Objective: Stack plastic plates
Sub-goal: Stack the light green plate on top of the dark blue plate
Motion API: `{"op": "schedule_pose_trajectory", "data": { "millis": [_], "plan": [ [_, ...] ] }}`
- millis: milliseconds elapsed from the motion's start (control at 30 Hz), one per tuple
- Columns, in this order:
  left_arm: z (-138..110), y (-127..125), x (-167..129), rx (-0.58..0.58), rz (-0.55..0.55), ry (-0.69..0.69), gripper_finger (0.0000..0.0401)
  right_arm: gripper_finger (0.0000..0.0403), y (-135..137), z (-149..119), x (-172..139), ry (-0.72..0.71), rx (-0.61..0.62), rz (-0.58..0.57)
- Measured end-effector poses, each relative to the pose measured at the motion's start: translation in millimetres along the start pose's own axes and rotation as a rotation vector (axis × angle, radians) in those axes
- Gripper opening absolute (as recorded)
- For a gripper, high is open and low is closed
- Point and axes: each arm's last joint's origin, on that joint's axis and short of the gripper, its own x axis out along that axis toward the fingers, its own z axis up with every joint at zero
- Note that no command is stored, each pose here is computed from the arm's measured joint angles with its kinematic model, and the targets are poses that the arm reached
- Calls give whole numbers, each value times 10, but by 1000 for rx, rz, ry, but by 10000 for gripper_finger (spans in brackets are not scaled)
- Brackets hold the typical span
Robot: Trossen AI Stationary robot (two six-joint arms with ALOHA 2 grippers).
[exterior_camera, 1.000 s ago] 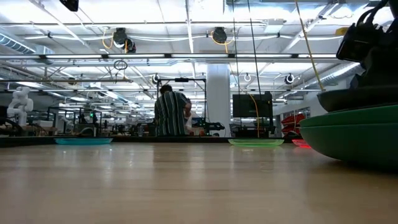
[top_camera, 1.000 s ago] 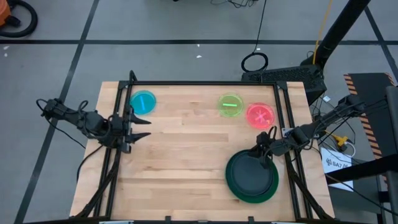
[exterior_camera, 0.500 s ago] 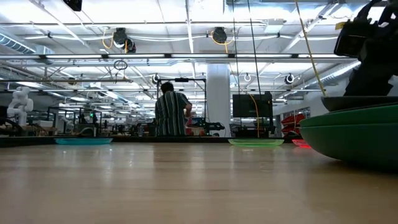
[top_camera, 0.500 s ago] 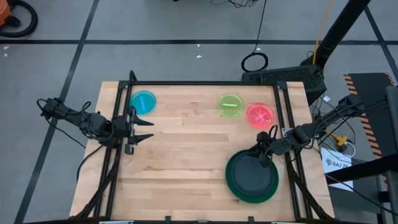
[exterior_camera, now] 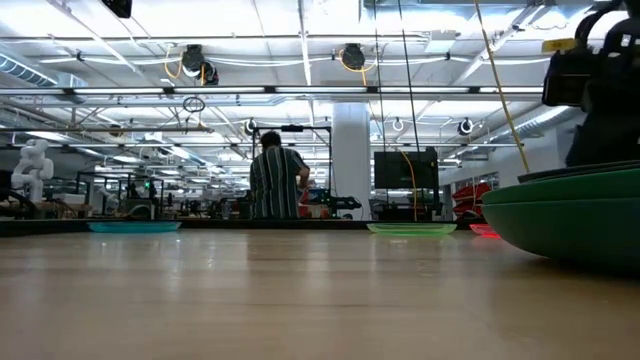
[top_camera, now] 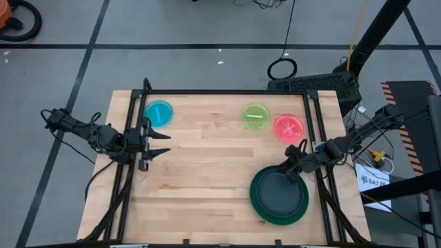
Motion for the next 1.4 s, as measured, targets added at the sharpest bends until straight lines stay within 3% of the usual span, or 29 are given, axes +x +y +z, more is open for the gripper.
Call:
{"op": "schedule_pose_trajectory", "data": {
  "millis": [100,300,567,967,1400],
  "plan": [
    [5,-8,25,-2,3,-5,200,112,6,20,-3,-44,18,-11],
    [0,-19,142,15,31,-6,200,112,65,189,-81,-280,15,-115],
    [-67,-6,434,20,105,17,200,112,227,439,-105,-403,-31,-108],
    [-194,294,671,62,281,84,200,112,338,869,49,-367,-74,-250],
    [-292,622,658,104,387,180,200,112,-6,1314,38,-308,52,-544]
  ]
}}
